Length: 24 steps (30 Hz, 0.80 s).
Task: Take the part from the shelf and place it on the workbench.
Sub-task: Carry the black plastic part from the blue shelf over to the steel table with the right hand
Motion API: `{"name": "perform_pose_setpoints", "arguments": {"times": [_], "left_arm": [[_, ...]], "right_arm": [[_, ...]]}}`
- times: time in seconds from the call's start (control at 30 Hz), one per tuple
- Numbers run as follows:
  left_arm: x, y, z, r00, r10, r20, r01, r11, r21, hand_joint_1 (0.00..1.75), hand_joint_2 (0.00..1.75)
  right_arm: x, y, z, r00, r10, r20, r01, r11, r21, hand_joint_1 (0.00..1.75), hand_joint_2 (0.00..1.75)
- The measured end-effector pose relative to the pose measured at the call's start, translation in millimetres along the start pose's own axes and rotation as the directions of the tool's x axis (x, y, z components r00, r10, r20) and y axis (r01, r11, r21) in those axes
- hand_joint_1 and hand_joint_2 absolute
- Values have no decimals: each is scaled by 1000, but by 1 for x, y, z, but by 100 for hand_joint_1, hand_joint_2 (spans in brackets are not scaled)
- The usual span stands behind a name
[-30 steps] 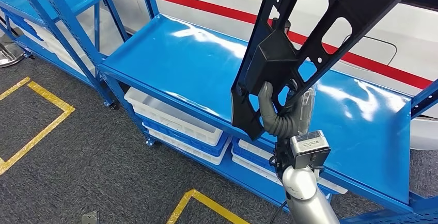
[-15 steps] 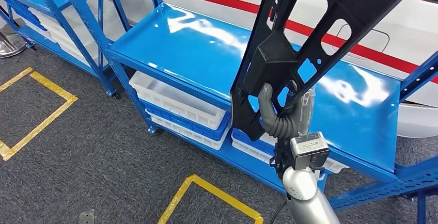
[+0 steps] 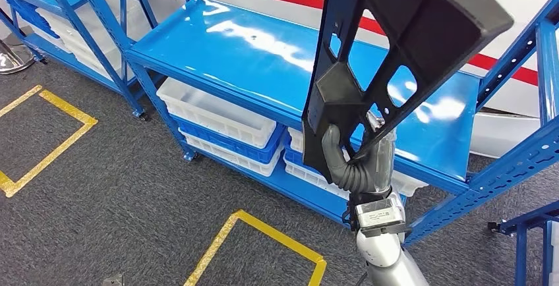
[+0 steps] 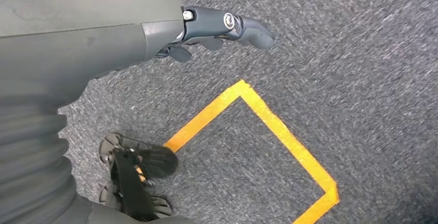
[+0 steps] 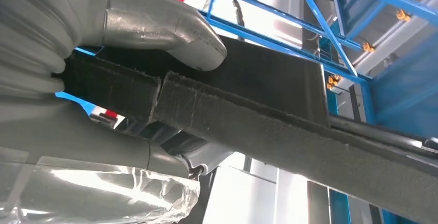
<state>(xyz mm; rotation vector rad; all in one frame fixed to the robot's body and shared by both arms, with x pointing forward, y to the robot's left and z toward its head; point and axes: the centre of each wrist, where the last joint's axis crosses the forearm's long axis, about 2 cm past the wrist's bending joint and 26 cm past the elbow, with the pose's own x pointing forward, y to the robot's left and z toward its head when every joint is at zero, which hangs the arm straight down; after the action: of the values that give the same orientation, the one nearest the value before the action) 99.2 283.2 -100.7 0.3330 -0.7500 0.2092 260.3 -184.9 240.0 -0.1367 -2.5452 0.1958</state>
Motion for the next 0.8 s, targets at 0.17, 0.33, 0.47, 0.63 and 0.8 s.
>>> {"name": "perform_pose_setpoints", "arguments": {"times": [0.17, 0.33, 0.47, 0.63, 0.8], "left_arm": [[3, 1, -2, 1000, -7, 18, 7, 1000, 2, 0, 175], [4, 1, -3, 1000, -8, 21, 8, 1000, 5, 0, 175], [3, -1, -2, 1000, -5, 18, 5, 1000, -1, 0, 175], [3, -1, -2, 1000, -4, 24, 4, 1000, -15, 0, 175], [-1, 2, 0, 999, -12, 41, 13, 1000, -14, 0, 175]], "right_arm": [[2, -1, 0, 1000, 10, 15, -10, 1000, -6, 175, 175], [2, -3, 1, 1000, 18, 20, -18, 1000, -2, 175, 175], [1, -4, 6, 1000, 25, 10, -25, 1000, 7, 175, 175], [0, -6, 14, 1000, 30, 4, -30, 999, 20, 175, 175], [0, -6, 20, 1000, 19, -5, -18, 999, 31, 175, 175]]}}
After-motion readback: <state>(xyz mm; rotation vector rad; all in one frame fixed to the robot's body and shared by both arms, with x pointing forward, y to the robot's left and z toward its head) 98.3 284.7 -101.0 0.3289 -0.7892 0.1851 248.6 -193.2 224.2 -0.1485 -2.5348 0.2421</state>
